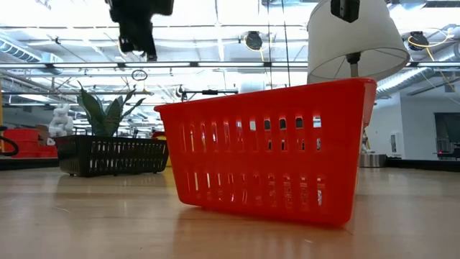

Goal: Stack baskets by color
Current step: Stack the bottom black basket on the top black basket

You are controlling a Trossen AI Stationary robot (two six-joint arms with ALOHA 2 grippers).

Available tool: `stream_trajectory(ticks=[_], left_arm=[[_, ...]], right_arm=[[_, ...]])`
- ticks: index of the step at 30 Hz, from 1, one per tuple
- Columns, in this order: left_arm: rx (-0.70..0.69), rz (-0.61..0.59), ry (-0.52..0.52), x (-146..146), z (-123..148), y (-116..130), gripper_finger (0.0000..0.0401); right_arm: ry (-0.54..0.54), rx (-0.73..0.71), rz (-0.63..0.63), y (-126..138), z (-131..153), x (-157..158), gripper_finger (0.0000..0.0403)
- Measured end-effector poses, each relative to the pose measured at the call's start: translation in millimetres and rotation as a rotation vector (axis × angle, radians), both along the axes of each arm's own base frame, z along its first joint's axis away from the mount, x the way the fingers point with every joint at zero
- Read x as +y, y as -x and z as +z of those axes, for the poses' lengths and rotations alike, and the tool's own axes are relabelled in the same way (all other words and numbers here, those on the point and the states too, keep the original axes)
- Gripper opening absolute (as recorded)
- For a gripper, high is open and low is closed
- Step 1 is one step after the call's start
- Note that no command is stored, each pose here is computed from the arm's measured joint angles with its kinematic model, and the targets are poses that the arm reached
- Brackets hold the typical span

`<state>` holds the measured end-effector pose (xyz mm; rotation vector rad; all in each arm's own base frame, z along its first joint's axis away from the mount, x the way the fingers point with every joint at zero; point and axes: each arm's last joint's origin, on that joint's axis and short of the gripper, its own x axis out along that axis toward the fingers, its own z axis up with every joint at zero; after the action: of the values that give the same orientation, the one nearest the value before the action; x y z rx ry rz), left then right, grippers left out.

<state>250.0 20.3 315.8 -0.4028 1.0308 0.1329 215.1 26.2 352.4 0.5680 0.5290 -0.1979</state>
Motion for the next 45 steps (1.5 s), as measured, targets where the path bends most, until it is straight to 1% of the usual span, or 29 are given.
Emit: stream_trajectory(ticks=[1,3,5,8,12,15,17,18,20,21,24,28,30,32,34,37,39,45], left_arm=[[-0.005,-0.009,0.002,-9,2,1,0.0011],[0.029,-0.037,-0.005,-25,1,5,0.0016],[0.055,-0.074,-0.036,-39,0,8,0.0020],[0.148,-0.132,-0.073,-54,-10,17,0.0021],[0.200,-0.186,-0.083,-66,-26,28,0.0021],[0.211,-0.226,-0.092,-71,-41,37,0.0022],[0.193,-0.290,-0.120,-74,-51,44,0.0027],[0.164,-0.344,-0.138,-77,-54,47,0.0034],[0.118,-0.448,-0.178,-81,-63,51,0.0058],[0.113,-0.481,-0.202,-81,-69,53,0.0073],[0.104,-0.511,-0.275,-80,-86,59,0.0129],[0.122,-0.539,-0.339,-78,-115,65,0.0201],[0.110,-0.558,-0.346,-77,-126,67,0.0227],[0.118,-0.587,-0.353,-76,-136,70,0.0242],[0.146,-0.589,-0.357,-74,-144,75,0.0246],[0.169,-0.598,-0.368,-72,-152,79,0.0236],[0.186,-0.606,-0.366,-72,-157,82,0.0224],[0.154,-0.589,-0.364,-72,-157,80,0.0176]], right_arm=[[0.000,0.000,0.008,0,0,2,0.0000],[0.000,0.001,0.025,1,0,6,0.0000],[-0.004,-0.001,0.039,1,0,9,0.0000],[-0.038,-0.011,0.017,2,1,14,0.0000],[-0.104,-0.042,0.004,1,3,21,0.0000],[-0.160,-0.050,-0.005,-2,2,27,0.0000],[-0.198,-0.049,-0.018,-5,1,30,0.0000],[-0.219,-0.053,-0.030,-7,0,32,0.0000],[-0.252,-0.074,-0.068,-12,-1,36,0.0000],[-0.263,-0.084,-0.082,-14,-1,37,0.0000],[-0.292,-0.135,-0.120,-26,-2,39,0.0000],[-0.294,-0.218,-0.181,-41,-2,41,0.0000],[-0.306,-0.254,-0.212,-47,0,42,0.0000],[-0.305,-0.289,-0.238,-54,3,44,0.0000],[-0.293,-0.304,-0.267,-60,7,45,0.0000],[-0.257,-0.310,-0.278,-67,10,47,0.0000],[-0.233,-0.303,-0.278,-70,8,45,0.0000],[-0.187,-0.292,-0.292,-73,6,37,0.0000]])
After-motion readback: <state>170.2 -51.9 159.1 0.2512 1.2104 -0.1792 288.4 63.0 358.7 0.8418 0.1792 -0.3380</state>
